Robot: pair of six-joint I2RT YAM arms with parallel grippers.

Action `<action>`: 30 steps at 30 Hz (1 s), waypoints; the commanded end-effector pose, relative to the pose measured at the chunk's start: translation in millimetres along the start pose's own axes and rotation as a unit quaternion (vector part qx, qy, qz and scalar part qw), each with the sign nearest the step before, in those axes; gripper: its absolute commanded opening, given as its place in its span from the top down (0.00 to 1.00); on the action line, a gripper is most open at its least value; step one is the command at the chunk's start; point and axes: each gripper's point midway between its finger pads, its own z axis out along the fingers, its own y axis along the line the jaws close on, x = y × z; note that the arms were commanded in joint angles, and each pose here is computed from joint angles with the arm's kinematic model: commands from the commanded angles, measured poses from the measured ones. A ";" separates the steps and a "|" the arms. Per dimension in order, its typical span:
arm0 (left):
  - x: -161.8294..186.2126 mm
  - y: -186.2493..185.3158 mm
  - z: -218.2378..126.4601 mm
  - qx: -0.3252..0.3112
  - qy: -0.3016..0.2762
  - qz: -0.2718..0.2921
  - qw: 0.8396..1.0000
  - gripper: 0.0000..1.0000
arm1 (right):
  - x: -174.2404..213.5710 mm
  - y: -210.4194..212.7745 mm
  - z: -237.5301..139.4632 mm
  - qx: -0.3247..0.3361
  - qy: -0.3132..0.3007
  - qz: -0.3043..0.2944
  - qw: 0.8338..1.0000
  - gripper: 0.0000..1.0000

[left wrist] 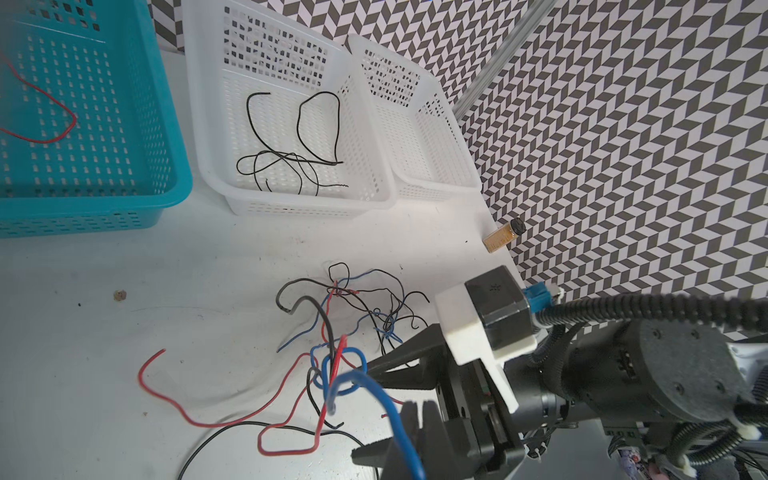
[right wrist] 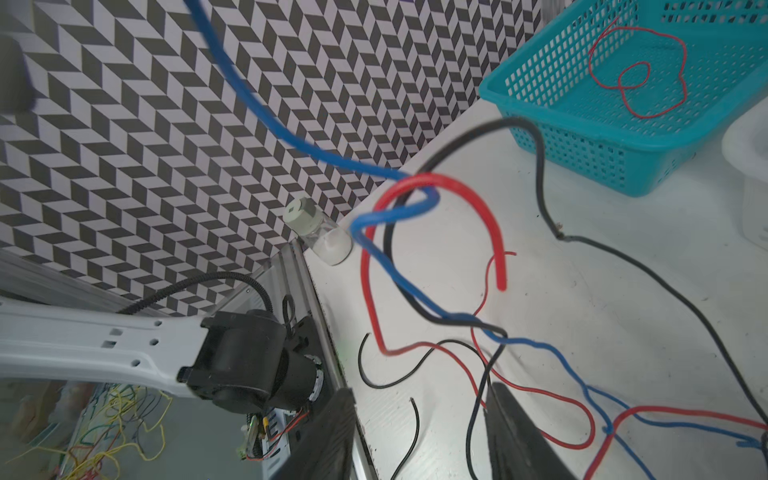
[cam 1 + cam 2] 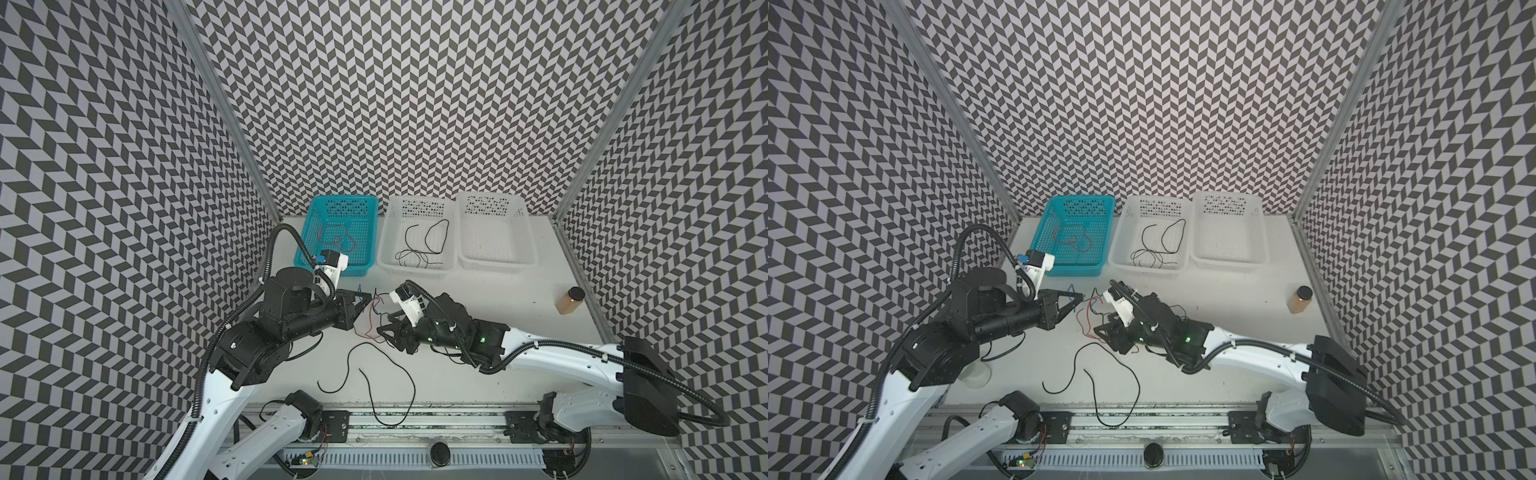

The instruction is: Untangle the cables

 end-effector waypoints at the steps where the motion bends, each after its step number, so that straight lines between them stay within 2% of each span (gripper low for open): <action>1: -7.5 -8.2 2.3 0.014 -0.015 0.008 1.000 1.00 | -29.8 21.4 2.9 -0.020 -0.060 -0.019 0.998 0.50; 6: -7.4 -9.0 6.0 0.012 -0.013 0.012 1.000 1.00 | -20.9 37.5 6.6 -0.040 -0.056 -0.023 0.997 0.52; 12: -7.2 -10.7 7.9 0.013 -0.013 0.015 1.000 1.00 | -2.5 35.2 20.7 -0.028 -0.044 -0.019 0.998 0.54; 18: -5.8 -12.0 7.8 0.013 -0.013 0.016 1.000 1.00 | -7.6 18.4 26.2 0.016 -0.070 -0.021 0.997 0.56; 24: -5.0 -10.9 4.3 0.009 -0.016 0.018 1.000 1.00 | -13.6 -2.9 21.7 0.074 -0.095 -0.026 0.992 0.64; 30: -3.8 -10.4 5.2 0.008 -0.014 0.020 1.000 1.00 | -12.8 -3.0 23.7 0.074 -0.093 -0.035 0.992 0.60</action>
